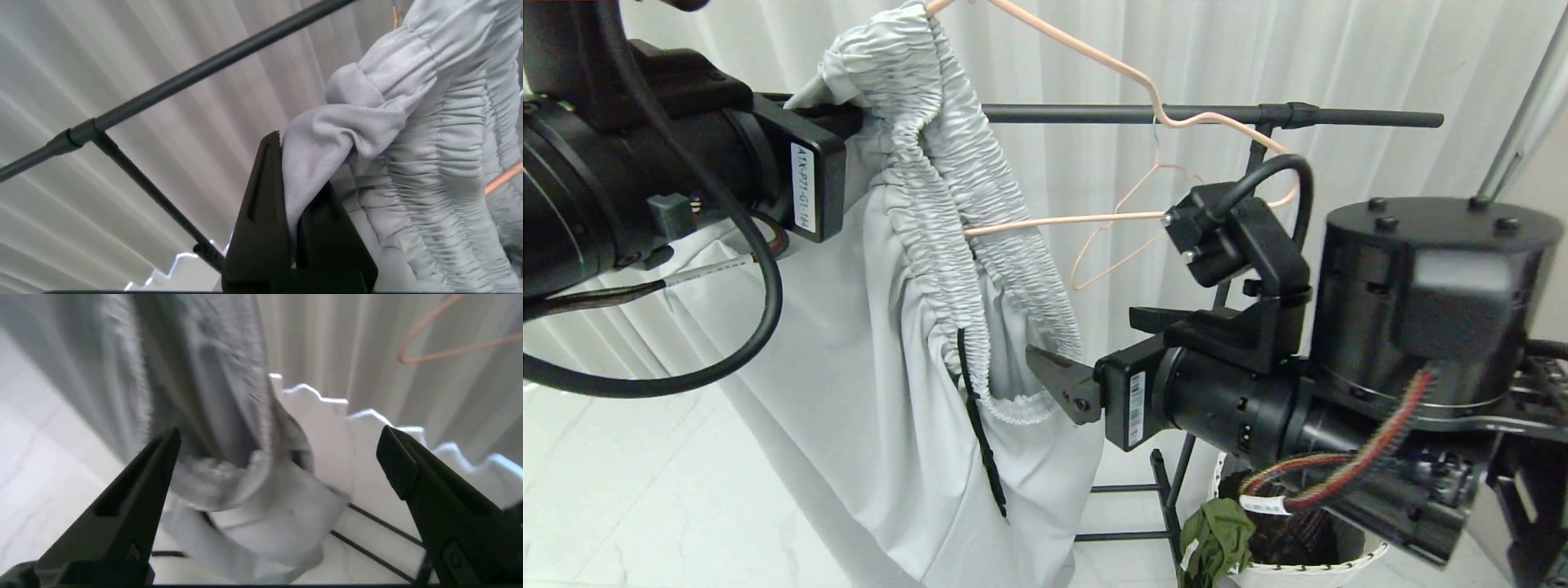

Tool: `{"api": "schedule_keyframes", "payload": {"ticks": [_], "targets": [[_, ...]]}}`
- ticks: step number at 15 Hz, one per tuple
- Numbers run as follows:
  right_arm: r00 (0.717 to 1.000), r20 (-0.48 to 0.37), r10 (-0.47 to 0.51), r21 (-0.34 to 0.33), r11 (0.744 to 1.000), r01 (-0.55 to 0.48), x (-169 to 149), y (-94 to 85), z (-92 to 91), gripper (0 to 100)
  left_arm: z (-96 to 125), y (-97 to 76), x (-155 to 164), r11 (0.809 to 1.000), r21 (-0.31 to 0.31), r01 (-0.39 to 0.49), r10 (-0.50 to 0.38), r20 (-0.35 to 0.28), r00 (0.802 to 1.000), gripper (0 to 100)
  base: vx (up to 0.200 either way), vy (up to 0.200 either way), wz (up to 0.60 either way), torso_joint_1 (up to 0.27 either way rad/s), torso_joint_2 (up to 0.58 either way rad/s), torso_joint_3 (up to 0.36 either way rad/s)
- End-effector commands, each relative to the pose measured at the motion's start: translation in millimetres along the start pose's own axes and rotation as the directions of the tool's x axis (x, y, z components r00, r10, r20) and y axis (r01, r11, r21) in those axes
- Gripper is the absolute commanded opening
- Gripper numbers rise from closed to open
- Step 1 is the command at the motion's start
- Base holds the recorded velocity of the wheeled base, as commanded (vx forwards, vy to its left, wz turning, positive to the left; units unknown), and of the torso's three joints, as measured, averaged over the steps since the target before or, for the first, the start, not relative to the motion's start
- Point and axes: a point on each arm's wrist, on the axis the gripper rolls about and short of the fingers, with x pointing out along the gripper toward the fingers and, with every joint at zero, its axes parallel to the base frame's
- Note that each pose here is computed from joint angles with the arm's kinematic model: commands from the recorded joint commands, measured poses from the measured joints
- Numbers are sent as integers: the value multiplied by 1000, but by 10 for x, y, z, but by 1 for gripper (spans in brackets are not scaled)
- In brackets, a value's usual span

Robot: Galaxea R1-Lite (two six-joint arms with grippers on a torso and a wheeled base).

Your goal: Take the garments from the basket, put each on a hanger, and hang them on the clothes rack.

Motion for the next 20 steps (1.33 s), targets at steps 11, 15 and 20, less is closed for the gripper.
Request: {"api": "schedule_keyframes", "payload": {"ticks": [11, 15, 20], "targets": [[948, 42, -317, 18, 949, 316, 288, -538, -8, 0, -67, 103, 65, 997, 43, -66, 67, -16, 998, 0, 0, 0, 0, 0, 0, 0], [925, 90, -369, 49, 929, 366, 177, -731, 150, 0, -143, 124, 79, 988, 128, -86, 90, -27, 996, 0, 0, 0, 0, 0, 0, 0], [898, 102, -428, 22, 903, 428, 195, -937, 178, 0, -398, 118, 83, 966, 214, -147, 154, -15, 988, 0, 0, 0, 0, 0, 0, 0]]}}
